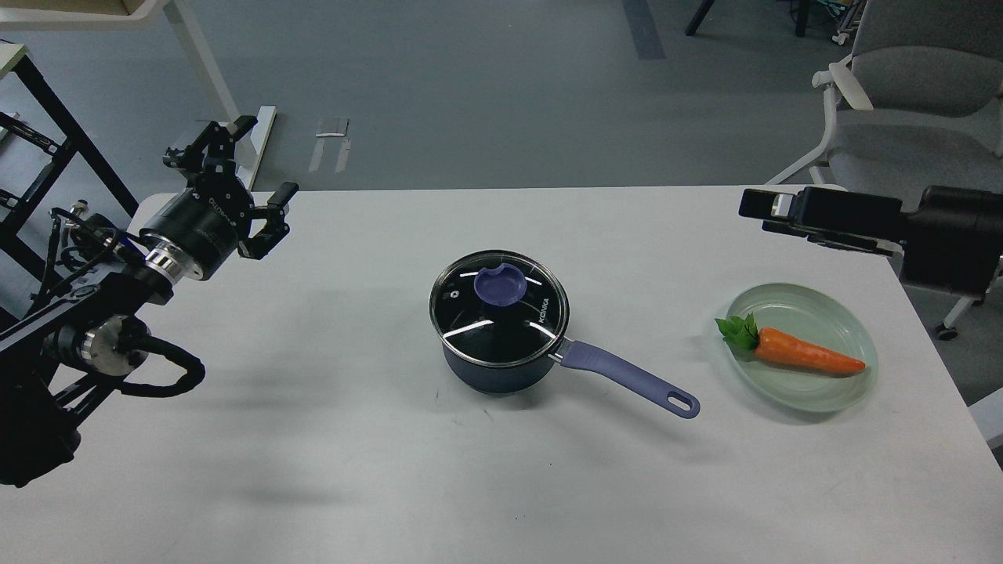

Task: Open pot lid
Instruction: 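Move the right gripper down onto the purple pan handle and grasp it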

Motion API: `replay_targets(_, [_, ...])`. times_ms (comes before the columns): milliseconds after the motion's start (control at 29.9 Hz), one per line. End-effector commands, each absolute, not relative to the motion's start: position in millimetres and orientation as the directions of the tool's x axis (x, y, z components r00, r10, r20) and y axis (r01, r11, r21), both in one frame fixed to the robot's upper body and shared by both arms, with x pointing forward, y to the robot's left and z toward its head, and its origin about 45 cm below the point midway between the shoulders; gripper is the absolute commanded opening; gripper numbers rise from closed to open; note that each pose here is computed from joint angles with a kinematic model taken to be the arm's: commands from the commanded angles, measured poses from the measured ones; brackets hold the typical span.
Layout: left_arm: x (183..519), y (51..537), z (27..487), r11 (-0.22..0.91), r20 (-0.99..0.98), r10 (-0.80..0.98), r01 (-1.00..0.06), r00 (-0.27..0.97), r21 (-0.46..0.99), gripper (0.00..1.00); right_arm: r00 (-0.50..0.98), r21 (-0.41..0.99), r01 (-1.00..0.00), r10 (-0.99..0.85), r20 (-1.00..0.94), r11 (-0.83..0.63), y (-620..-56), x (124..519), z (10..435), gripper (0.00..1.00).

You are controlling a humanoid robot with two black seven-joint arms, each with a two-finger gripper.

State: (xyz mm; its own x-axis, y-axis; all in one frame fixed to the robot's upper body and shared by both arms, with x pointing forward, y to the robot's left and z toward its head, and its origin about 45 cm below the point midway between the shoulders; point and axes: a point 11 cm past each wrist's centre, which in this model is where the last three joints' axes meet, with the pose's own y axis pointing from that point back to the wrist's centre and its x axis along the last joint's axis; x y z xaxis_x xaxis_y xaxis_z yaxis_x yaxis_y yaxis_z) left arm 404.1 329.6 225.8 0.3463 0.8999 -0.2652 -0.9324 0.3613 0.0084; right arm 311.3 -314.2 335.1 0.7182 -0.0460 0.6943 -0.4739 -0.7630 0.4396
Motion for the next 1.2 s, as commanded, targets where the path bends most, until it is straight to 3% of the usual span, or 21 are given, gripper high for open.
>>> replay_targets(0, [404.2, 328.9, 226.0, 0.361, -0.267, 0.899, -0.932, 0.346, 0.007, 0.99, 0.692, 0.531, -0.408, 0.128, 0.71, -0.743, -302.1, 308.2, 314.0, 1.0])
replay_targets(268, [403.7, 327.5, 225.6, 0.364, -0.269, 0.898, -0.931, 0.349, 0.007, 0.99, 0.703, 0.654, -0.248, 0.332, 0.629, -0.715, -271.7, 303.2, 275.9, 1.0])
replay_targets(736, [403.0, 328.2, 227.7, 0.367, -0.266, 0.897, -0.93, 0.353, 0.004, 0.99, 0.578, 0.808, -0.059, 0.64, 0.506, -0.586, -221.7, 313.0, 227.9, 1.0])
replay_targets(1003, [402.7, 327.9, 231.3, 0.366, -0.27, 0.895, -0.93, 0.355, -0.007, 0.99, 0.488, 0.836, -0.055, 0.716, 0.5, -0.546, -209.1, 322.2, 204.2, 0.98])
replay_targets(1171, [403.0, 329.6, 232.6, 0.363, -0.269, 0.897, -0.932, 0.352, -0.009, 0.99, 0.475, 0.839, -0.038, 0.729, 0.493, -0.543, -201.0, 321.6, 199.5, 0.91])
